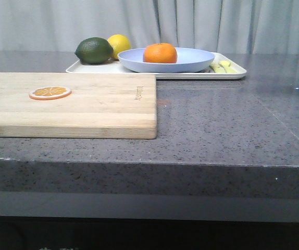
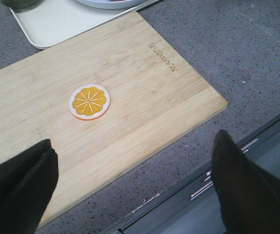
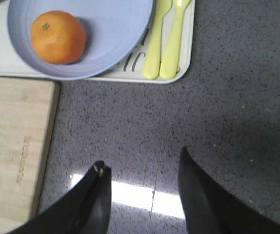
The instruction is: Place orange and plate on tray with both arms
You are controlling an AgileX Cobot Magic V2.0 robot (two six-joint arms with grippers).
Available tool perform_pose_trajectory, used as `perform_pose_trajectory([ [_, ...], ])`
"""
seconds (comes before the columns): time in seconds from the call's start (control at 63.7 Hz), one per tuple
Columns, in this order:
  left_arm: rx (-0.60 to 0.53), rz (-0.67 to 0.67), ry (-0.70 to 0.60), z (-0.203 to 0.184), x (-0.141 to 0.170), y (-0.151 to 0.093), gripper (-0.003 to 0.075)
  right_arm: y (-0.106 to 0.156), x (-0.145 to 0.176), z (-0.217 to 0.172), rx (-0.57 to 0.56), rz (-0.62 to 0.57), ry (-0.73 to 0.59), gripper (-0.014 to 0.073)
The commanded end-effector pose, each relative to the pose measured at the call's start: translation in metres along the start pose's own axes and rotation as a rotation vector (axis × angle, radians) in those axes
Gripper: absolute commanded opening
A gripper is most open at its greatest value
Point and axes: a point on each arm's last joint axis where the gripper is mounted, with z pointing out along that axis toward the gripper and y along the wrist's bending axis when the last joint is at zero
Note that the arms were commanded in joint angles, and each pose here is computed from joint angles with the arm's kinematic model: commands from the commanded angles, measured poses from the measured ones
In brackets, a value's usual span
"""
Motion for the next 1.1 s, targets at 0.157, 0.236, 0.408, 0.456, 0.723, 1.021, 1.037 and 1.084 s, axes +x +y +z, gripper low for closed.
perform_pose_trajectory([
  [0.157, -0.009, -0.012, -0.099, -0.006, -0.013, 0.001, 0.0621, 0.009, 0.053, -0.078, -0.001, -0.184, -0.242, 0.0353],
  [0.236, -0.009, -0.012, -0.099, -0.006, -0.013, 0.001, 0.0621, 0.007, 0.075, -0.085, 0.01, -0.242, -0.268, 0.0353],
  [0.408, -0.009, -0.012, -0.099, -0.006, -0.013, 0.001, 0.0621, 0.001, 0.124, -0.096, 0.047, -0.343, -0.33, 0.0353],
  [0.456, -0.009, -0.012, -0.099, -0.006, -0.013, 0.001, 0.0621, -0.002, 0.138, -0.1, 0.077, -0.363, -0.347, 0.0353],
  [0.723, -0.009, -0.012, -0.097, -0.006, -0.012, 0.001, 0.0621, -0.02, 0.222, -0.108, 0.187, -0.42, -0.448, 0.0353],
  [1.021, -0.009, -0.012, -0.097, -0.006, -0.012, 0.001, 0.061, -0.028, 0.263, -0.094, 0.182, -0.416, -0.391, 0.0298],
  [1.037, -0.009, -0.012, -0.097, -0.006, -0.012, 0.001, 0.0603, -0.028, 0.263, -0.094, 0.18, -0.416, -0.391, 0.0281],
  [1.084, -0.009, -0.012, -0.097, -0.006, -0.012, 0.001, 0.0575, -0.028, 0.263, -0.094, 0.175, -0.413, -0.392, 0.0224],
])
